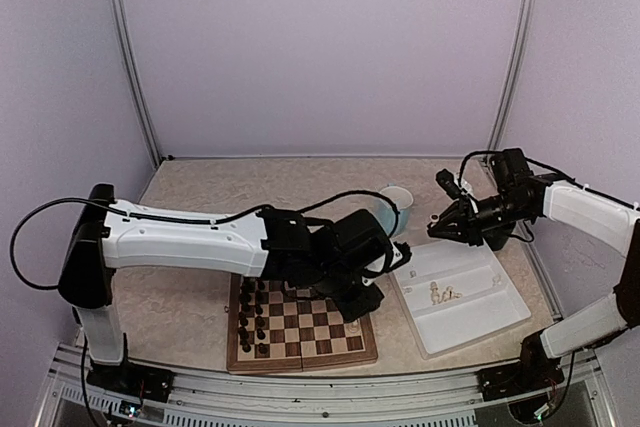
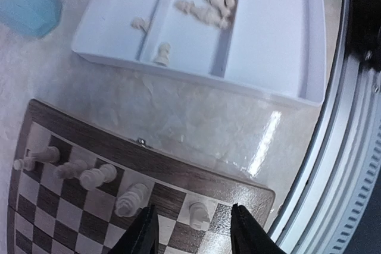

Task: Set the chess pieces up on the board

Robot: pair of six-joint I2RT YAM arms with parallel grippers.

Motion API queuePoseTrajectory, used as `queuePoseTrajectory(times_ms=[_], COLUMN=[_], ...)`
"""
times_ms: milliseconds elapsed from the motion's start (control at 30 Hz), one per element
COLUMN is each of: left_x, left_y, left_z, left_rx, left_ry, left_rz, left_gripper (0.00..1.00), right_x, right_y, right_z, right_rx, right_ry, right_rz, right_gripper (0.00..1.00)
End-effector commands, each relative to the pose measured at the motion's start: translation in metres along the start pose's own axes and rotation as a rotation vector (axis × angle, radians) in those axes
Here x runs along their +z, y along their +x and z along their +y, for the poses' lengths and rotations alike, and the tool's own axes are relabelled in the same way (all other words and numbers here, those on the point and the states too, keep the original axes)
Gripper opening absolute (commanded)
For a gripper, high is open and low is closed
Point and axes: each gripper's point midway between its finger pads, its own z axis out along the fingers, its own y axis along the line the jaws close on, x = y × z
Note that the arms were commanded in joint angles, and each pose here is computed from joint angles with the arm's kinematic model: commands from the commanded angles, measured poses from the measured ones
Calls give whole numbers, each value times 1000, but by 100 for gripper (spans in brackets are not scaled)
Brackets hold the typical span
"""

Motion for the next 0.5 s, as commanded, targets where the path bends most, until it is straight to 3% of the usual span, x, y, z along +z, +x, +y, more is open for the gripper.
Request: queuePoseTrajectory(times_ms=[0, 233, 467], left_x=[-73, -112, -111], left_y=[-74, -118, -141], left_z=[44, 85, 83], left_rx=[-256, -550, -624], left_ry=[56, 281, 426], left_rz=[-330, -621, -695], left_gripper=[44, 49, 50], right_x=[-6, 9, 26], right_y=[-17, -41, -54], right_z=[3, 17, 28], right_rx=[-149, -332, -411], right_ry=[96, 149, 160], right_rz=[75, 187, 251], right_gripper=[6, 6, 6])
